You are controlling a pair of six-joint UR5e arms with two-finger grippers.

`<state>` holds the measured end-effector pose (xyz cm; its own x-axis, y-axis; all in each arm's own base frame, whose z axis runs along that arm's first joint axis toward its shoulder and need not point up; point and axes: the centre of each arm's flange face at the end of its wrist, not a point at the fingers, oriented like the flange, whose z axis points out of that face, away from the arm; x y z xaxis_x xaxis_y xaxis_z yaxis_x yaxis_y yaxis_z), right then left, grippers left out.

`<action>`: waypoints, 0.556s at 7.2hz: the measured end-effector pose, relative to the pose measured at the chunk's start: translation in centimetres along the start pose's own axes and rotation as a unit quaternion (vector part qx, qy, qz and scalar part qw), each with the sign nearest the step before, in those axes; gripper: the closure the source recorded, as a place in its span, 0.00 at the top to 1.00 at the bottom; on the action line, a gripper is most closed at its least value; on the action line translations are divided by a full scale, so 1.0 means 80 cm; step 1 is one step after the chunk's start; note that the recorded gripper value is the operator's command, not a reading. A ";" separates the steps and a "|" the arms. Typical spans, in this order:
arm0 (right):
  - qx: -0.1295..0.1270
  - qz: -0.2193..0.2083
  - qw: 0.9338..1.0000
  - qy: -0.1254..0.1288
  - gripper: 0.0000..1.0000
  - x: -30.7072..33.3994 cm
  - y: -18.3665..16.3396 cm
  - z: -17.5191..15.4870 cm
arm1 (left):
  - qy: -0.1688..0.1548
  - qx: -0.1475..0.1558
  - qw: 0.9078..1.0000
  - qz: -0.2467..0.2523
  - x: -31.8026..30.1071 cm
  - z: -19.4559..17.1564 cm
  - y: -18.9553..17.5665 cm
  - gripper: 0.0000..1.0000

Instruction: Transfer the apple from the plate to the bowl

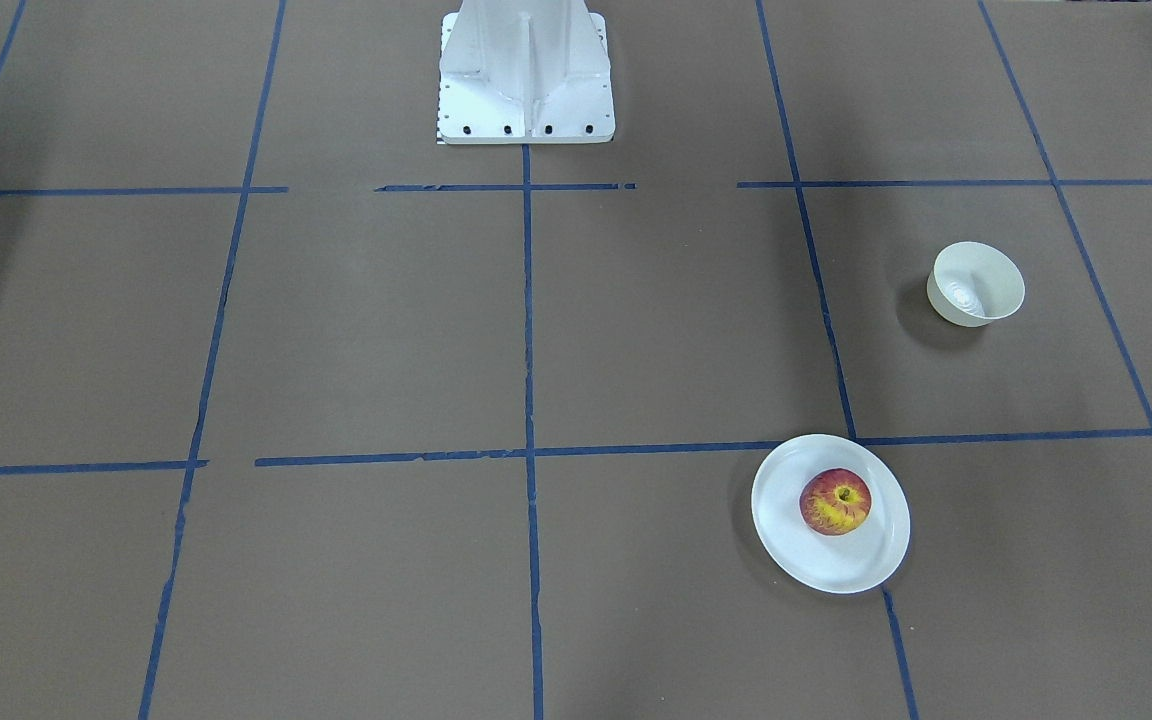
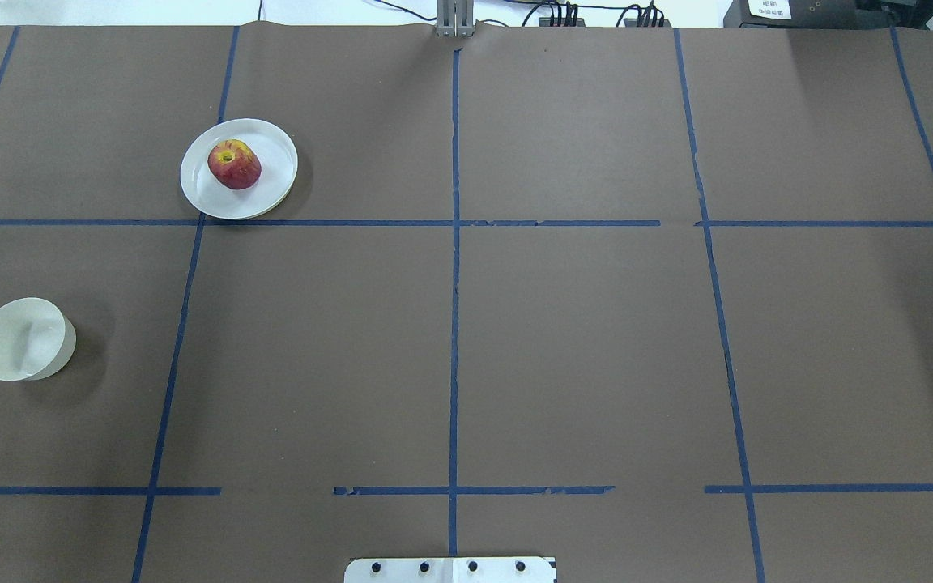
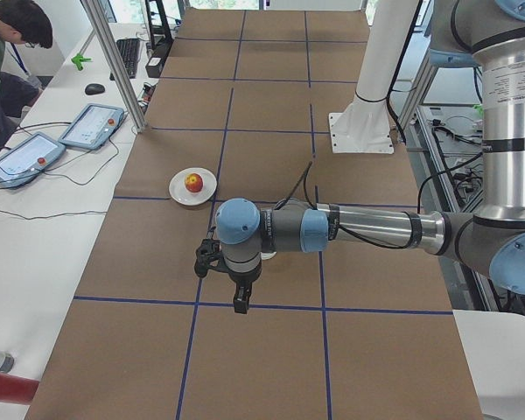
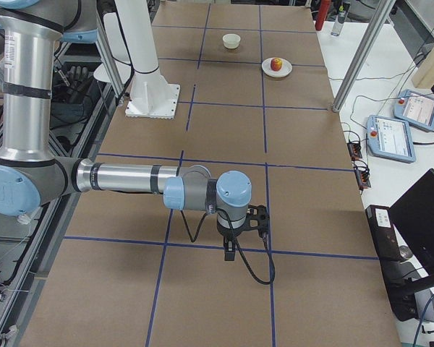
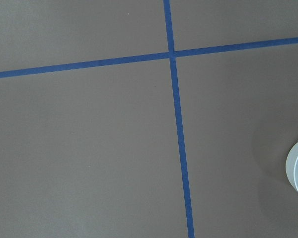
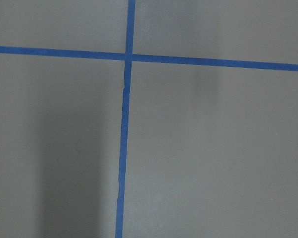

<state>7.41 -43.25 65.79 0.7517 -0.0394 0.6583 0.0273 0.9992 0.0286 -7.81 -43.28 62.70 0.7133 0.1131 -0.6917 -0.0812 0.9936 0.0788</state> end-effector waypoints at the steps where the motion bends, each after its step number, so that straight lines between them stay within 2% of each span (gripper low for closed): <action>1: 0.000 0.000 1.000 0.000 1.00 0.000 0.000 0.000 | 0.000 0.001 1.000 0.001 0.001 -0.001 0.000 1.00; 4: 0.000 0.000 1.000 0.000 1.00 0.000 0.000 0.000 | -0.001 0.006 1.000 0.008 0.004 -0.004 -0.003 1.00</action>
<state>7.41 -43.25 65.79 0.7517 -0.0393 0.6583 0.0272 0.9992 0.0286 -7.78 -43.48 62.18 0.7130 0.1281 -0.6893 -0.0837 0.9917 0.0977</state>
